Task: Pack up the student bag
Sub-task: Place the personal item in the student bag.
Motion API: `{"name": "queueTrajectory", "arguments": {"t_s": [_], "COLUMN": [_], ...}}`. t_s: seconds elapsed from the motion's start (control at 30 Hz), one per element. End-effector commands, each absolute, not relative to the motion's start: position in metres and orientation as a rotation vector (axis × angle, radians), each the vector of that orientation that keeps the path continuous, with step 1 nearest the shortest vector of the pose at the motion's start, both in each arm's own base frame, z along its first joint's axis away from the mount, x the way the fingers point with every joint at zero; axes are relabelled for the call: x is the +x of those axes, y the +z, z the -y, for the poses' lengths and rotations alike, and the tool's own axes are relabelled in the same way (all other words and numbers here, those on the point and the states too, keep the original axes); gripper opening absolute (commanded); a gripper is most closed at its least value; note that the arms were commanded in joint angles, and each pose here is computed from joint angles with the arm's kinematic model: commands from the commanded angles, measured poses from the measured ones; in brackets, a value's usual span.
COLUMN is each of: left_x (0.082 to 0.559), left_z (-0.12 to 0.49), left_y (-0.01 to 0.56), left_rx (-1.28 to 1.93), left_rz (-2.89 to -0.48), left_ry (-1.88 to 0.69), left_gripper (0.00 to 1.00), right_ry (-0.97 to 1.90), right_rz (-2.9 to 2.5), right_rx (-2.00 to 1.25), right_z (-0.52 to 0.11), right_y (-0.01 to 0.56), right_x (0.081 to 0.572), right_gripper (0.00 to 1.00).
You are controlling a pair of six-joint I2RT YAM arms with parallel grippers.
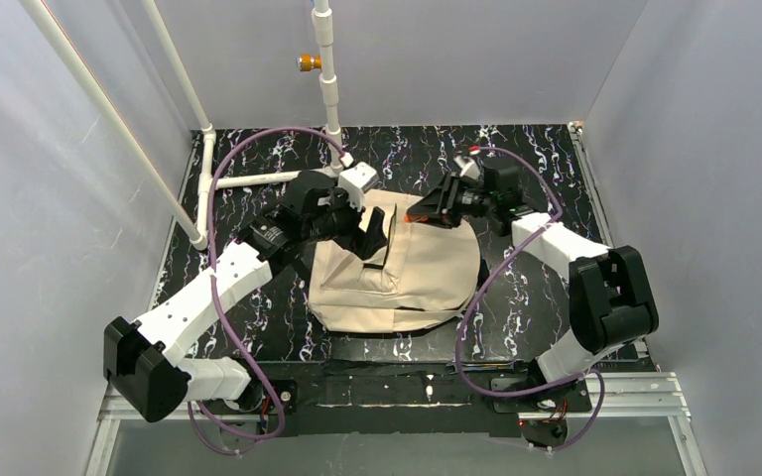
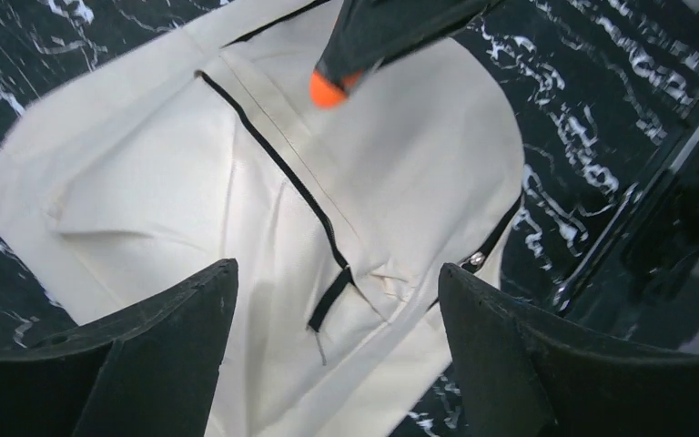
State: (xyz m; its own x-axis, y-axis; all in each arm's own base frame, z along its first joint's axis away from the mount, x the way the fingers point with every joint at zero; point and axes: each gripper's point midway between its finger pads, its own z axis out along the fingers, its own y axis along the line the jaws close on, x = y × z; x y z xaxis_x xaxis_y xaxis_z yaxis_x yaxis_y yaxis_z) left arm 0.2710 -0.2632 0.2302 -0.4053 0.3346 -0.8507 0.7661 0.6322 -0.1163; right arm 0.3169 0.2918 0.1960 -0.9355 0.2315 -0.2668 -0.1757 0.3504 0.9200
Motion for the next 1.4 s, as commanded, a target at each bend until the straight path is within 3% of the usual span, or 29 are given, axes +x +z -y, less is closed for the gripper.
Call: {"name": "queueTrajectory", "arguments": {"t_s": [0.0, 0.17, 0.3, 0.5, 0.87, 0.97, 1.1, 1.37], "left_x": [0.264, 0.268, 0.277, 0.285, 0.291, 0.295, 0.292, 0.282], "left_z": [0.259, 0.248, 0.243, 0.210, 0.180, 0.197, 0.218, 0.202], "left_y": [0.223, 0.187, 0.173, 0.160, 0.135, 0.120, 0.111, 0.122], "left_rx": [0.513, 0.165, 0.095, -0.112, -0.241, -0.229, -0.230, -0.203], "left_rz": [-2.154, -2.329, -2.365, -2.332, -2.372, -2.393, -2.434, -2.407], "left_ry": [-0.744, -0.734, -0.683, -0.579, -0.511, -0.615, -0.740, -0.681], "left_gripper": [0.79, 0.73, 0.68, 0.51, 0.57, 0.48, 0.45, 0.51], "right_ry": [1.410, 1.468, 1.522, 1.587, 1.586, 1.598, 1.660, 1.448], "right_rz": [-2.319, -2.293, -2.299, -2.283, -2.259, -2.252, -2.287, -2.416], "right_rx": [0.036, 0.024, -0.030, -0.119, -0.189, -0.224, -0.287, -0.250], "right_z": [-0.256, -0.271, -0.295, -0.339, -0.360, -0.372, -0.390, -0.347], "right_y": [0.159, 0.136, 0.130, 0.131, 0.127, 0.116, 0.105, 0.093], "right_x": [0.333, 0.335, 0.333, 0.322, 0.323, 0.321, 0.304, 0.322], "right_gripper": [0.13, 0.14, 0.14, 0.16, 0.25, 0.27, 0.34, 0.69]}}
